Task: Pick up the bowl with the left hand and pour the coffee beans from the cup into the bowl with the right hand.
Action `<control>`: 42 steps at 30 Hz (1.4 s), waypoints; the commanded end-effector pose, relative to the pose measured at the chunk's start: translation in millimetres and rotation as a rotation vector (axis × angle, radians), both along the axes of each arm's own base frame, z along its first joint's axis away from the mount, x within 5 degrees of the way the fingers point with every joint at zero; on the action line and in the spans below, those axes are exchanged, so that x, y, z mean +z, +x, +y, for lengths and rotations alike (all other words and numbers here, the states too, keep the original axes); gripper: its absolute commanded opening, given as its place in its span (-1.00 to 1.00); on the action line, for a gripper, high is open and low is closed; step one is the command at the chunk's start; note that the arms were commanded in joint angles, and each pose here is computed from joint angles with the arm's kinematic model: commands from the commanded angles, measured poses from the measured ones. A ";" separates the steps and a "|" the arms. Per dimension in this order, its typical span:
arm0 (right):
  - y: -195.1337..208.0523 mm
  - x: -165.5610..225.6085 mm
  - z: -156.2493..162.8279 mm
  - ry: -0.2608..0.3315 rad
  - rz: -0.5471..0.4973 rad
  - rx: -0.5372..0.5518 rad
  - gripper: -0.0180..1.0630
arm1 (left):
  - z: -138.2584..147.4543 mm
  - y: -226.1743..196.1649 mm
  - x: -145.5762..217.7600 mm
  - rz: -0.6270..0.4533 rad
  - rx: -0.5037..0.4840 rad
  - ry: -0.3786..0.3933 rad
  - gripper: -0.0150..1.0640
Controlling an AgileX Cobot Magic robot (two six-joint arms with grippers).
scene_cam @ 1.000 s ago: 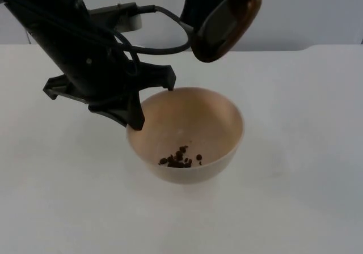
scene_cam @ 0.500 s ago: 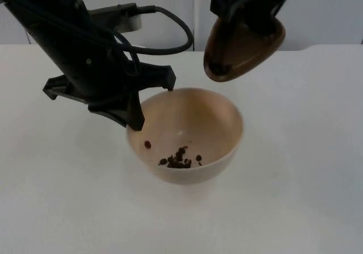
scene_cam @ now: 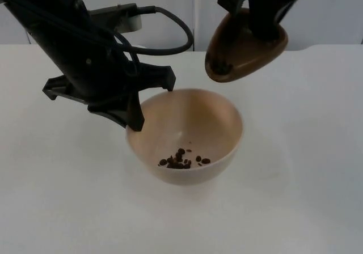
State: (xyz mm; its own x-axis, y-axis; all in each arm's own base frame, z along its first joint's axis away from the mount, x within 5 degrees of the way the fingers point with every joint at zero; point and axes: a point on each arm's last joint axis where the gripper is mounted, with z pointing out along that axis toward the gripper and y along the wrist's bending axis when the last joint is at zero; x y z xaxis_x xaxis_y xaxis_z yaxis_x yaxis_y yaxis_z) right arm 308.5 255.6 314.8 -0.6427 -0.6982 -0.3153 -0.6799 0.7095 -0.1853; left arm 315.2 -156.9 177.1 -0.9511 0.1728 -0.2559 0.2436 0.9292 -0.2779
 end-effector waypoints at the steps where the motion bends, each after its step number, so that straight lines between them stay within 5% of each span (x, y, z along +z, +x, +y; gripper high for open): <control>1: 0.5 6.6 -3.8 0.035 0.009 0.007 -0.97 | -1.3 -0.7 1.4 0.001 -0.015 0.007 -0.98; 11: 18.9 5.7 -25.4 0.164 0.092 -0.050 -0.97 | 0.8 -1.5 0.6 0.002 -0.038 0.036 -0.98; 42: 82.2 -60.0 -59.2 0.158 0.121 -0.271 -0.97 | 3.5 13.4 -48.1 -0.004 -0.080 0.143 -0.98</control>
State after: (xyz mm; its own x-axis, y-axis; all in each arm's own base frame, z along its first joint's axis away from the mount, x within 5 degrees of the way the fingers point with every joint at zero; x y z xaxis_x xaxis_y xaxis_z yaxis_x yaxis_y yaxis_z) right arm 388.0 197.6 253.2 -0.8391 -0.4545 -0.2990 -0.4801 0.8771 0.0139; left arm 326.8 -152.1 130.1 -0.9368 0.2743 -0.2171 0.3098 0.9388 -0.1507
